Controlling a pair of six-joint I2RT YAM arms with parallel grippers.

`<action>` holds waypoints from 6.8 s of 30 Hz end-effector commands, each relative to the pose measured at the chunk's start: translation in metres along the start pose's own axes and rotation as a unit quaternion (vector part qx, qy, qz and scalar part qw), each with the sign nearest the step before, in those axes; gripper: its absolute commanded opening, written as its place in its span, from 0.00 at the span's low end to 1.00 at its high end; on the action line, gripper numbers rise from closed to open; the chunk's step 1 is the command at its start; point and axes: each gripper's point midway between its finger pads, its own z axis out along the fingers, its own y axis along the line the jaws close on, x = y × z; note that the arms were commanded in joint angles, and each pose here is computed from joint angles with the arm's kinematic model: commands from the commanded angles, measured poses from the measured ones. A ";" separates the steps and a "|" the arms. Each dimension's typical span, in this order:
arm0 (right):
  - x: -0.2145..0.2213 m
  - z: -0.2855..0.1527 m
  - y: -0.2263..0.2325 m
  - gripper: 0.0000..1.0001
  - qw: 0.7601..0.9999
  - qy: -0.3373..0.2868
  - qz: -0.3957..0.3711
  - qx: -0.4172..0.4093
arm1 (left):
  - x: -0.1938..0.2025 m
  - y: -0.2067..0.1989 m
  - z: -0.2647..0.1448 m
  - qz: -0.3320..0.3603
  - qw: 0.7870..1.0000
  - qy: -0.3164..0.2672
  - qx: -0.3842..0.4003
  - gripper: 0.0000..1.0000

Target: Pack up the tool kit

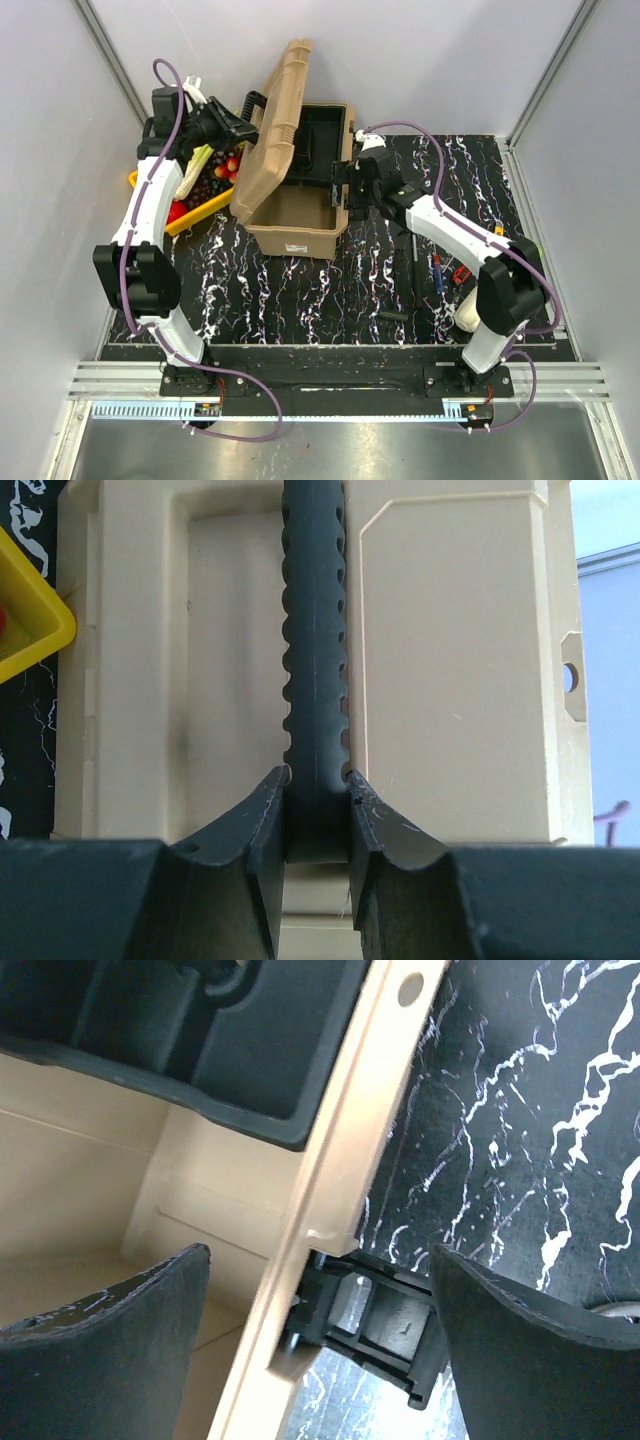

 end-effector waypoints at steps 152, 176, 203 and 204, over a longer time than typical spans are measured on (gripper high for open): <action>-0.255 -0.058 -0.024 0.00 0.909 -0.342 -0.003 0.238 | 0.036 -0.171 -0.184 0.298 0.947 -0.113 0.045 0.99; -0.093 0.004 -0.326 0.00 0.911 -0.189 0.129 0.344 | 0.039 -0.174 -0.159 0.283 0.953 -0.085 0.063 0.99; 0.009 0.084 -0.344 0.09 0.920 0.051 0.191 0.338 | 0.042 -0.177 -0.156 0.283 0.954 -0.074 0.072 0.99; 0.012 0.083 -0.343 0.11 0.919 0.057 0.195 0.338 | 0.042 -0.177 -0.156 0.282 0.954 -0.074 0.073 0.99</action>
